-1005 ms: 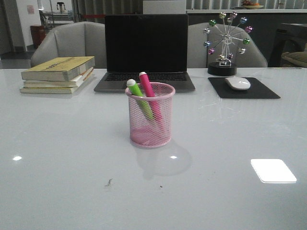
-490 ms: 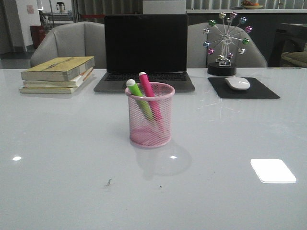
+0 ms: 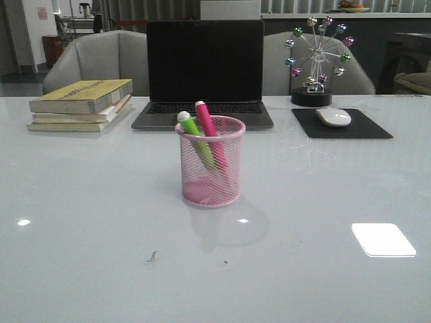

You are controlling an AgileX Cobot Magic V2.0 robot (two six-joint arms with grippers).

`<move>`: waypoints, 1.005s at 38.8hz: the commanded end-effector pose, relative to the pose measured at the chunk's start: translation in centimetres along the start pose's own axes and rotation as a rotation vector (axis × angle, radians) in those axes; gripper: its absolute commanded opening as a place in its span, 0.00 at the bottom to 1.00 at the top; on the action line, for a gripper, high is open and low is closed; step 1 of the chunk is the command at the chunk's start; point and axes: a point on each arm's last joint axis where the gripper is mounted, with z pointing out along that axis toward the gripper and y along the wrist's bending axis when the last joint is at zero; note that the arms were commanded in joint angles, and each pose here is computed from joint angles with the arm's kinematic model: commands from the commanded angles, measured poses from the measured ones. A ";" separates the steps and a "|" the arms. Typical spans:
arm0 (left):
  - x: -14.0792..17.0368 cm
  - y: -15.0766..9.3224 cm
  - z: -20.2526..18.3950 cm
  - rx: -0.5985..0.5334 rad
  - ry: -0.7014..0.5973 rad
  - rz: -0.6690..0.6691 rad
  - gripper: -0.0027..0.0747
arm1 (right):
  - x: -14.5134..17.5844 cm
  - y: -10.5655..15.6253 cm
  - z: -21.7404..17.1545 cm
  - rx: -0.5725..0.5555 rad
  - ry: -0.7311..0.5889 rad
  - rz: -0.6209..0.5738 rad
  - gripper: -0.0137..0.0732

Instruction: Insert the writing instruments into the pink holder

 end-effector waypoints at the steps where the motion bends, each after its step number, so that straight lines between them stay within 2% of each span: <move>1: -1.6 0.0 -0.3 -0.005 -0.111 -0.003 0.50 | -0.4 0.0 -0.1 0.001 -0.054 -0.013 0.22; 30: -1.6 0.0 -0.3 -0.005 -0.108 -0.003 0.50 | -0.2 0.0 -0.1 0.000 -0.029 -0.013 0.22; 39: -1.8 -0.4 -2.5 0.026 -0.195 0.007 0.50 | -0.2 0.0 -0.1 0.000 -0.029 -0.013 0.22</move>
